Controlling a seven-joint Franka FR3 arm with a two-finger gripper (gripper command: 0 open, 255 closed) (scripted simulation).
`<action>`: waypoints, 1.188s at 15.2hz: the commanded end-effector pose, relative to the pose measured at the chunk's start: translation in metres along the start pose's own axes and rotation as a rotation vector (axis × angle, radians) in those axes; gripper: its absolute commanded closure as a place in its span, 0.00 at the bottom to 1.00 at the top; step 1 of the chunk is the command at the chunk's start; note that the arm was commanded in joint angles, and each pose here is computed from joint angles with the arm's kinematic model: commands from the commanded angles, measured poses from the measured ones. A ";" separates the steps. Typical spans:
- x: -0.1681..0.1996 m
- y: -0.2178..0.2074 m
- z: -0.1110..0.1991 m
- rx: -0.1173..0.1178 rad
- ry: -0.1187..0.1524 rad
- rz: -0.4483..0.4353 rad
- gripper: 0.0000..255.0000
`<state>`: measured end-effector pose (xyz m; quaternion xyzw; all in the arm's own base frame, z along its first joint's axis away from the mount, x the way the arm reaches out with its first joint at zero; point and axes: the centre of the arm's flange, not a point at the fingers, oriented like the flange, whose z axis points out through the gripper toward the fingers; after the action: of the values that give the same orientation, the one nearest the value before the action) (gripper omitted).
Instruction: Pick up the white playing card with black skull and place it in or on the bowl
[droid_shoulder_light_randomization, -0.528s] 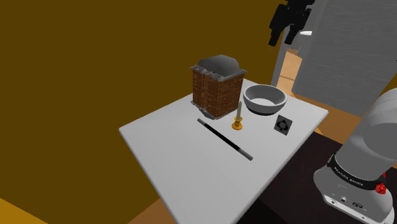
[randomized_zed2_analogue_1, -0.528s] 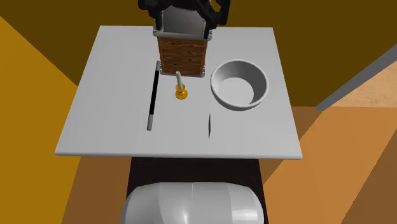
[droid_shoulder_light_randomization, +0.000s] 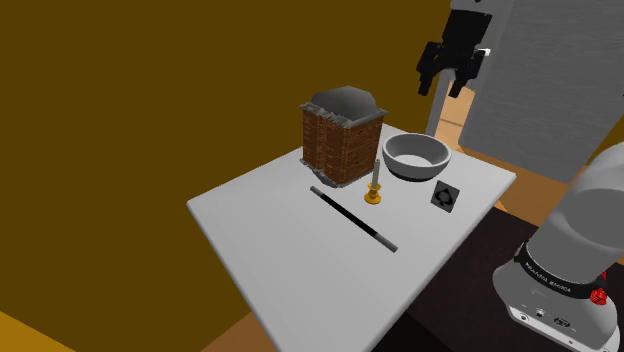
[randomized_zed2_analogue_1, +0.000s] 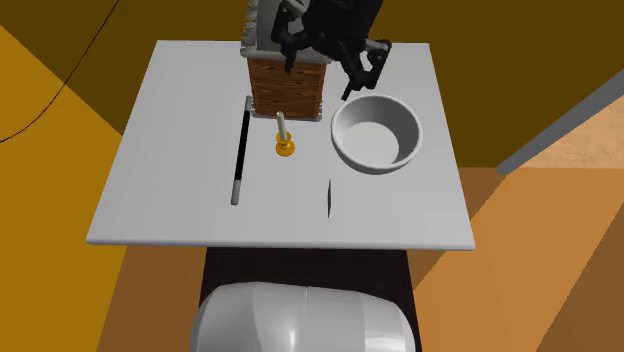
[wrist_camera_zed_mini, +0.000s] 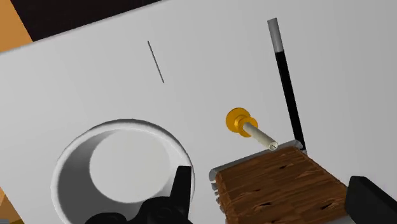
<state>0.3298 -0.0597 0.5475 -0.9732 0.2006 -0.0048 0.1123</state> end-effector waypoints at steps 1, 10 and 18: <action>0.009 0.021 0.020 0.022 -0.033 0.103 0.00; 0.014 0.112 0.118 0.117 -0.180 0.551 0.00; -0.019 0.171 0.199 0.193 -0.296 0.906 0.00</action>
<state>0.2609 -0.1627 0.3242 -0.7736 0.5735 0.1597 0.2172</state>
